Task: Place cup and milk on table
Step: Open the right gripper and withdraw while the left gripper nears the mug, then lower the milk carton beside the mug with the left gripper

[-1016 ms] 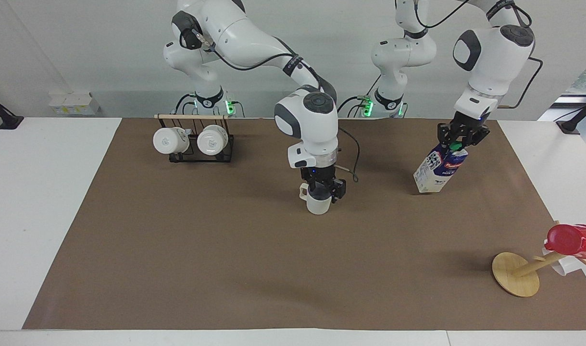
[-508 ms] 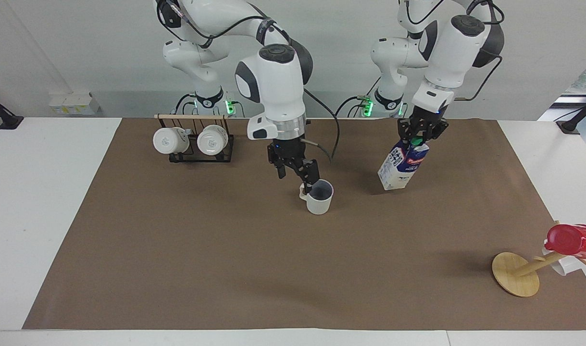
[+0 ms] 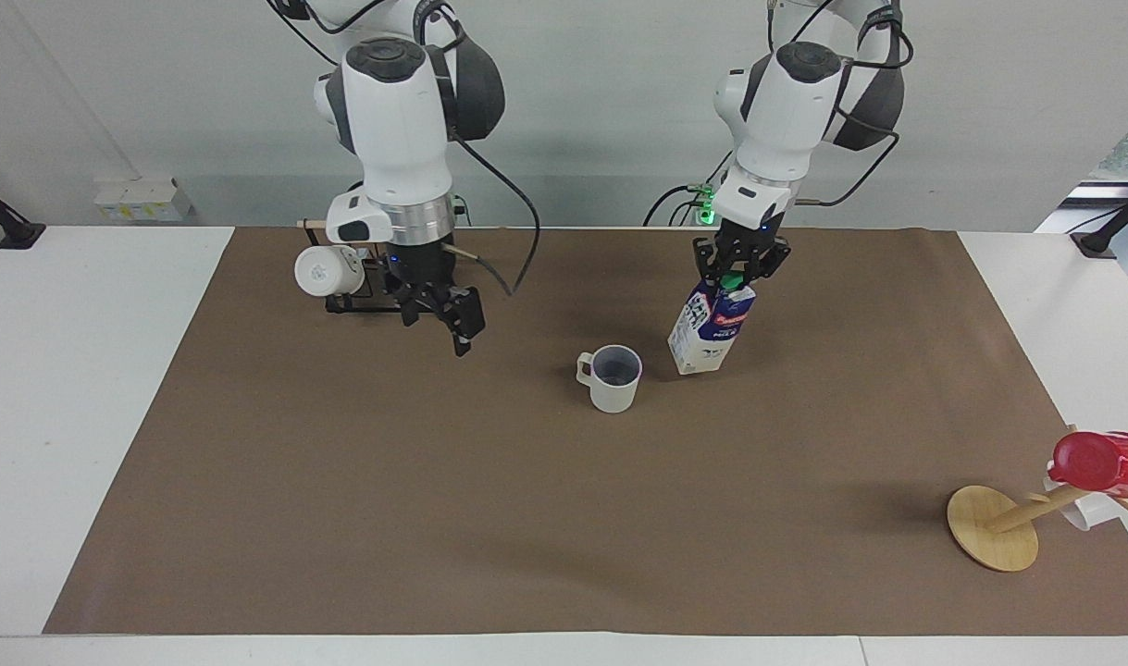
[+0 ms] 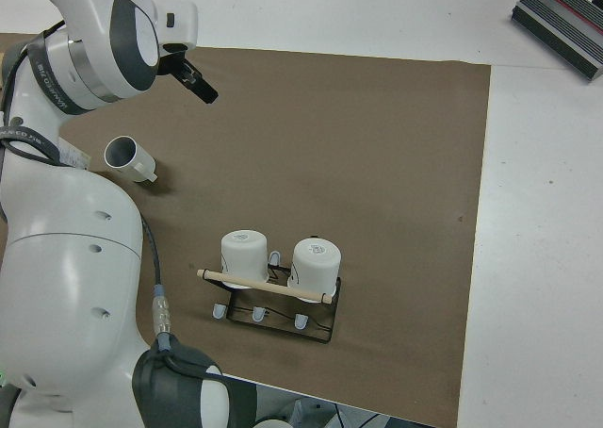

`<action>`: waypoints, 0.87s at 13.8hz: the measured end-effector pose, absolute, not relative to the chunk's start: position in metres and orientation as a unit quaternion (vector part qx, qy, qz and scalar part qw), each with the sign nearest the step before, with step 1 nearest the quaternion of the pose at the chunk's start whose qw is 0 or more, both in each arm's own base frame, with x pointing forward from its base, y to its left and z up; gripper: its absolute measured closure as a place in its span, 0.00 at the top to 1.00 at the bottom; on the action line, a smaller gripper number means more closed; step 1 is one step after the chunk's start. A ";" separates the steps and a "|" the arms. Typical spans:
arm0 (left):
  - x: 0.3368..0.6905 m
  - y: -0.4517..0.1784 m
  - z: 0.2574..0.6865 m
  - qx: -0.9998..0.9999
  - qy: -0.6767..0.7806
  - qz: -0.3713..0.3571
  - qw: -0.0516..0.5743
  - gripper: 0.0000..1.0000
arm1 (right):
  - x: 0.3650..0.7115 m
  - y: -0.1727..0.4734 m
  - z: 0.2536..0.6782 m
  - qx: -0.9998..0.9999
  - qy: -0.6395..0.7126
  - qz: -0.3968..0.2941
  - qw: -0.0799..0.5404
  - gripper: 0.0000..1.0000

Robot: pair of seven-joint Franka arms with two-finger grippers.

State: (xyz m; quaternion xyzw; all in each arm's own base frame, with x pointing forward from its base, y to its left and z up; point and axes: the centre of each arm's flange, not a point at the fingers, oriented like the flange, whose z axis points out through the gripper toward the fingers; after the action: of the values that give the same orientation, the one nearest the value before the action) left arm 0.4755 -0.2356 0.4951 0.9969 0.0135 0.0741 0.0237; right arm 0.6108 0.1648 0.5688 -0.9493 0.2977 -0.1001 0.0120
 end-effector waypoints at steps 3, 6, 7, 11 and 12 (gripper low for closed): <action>0.481 -0.247 0.484 0.997 0.011 0.076 0.022 0.44 | 0.608 0.095 0.586 -0.960 0.264 -0.091 -0.014 1.00; 0.482 -0.247 0.484 0.997 0.006 0.081 0.016 0.44 | 0.600 0.041 0.594 -0.967 0.237 -0.086 -0.029 1.00; 0.482 -0.246 0.483 0.997 0.002 0.081 0.014 0.44 | 0.597 0.028 0.595 -0.969 0.229 -0.085 -0.031 1.00; 0.482 -0.246 0.475 0.997 -0.012 0.079 0.002 0.44 | 0.586 -0.039 0.602 -0.978 0.195 -0.074 -0.020 1.00; 0.483 -0.247 0.472 0.997 -0.013 0.077 0.000 0.44 | 0.584 -0.057 0.603 -0.979 0.187 -0.074 -0.020 1.00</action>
State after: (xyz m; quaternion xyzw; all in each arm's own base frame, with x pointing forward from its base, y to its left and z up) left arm 0.4831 -0.2465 0.4717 0.9969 -0.0126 0.0770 0.0004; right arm 0.5841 -0.0565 0.6030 -0.9794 0.1865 -0.0741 -0.0200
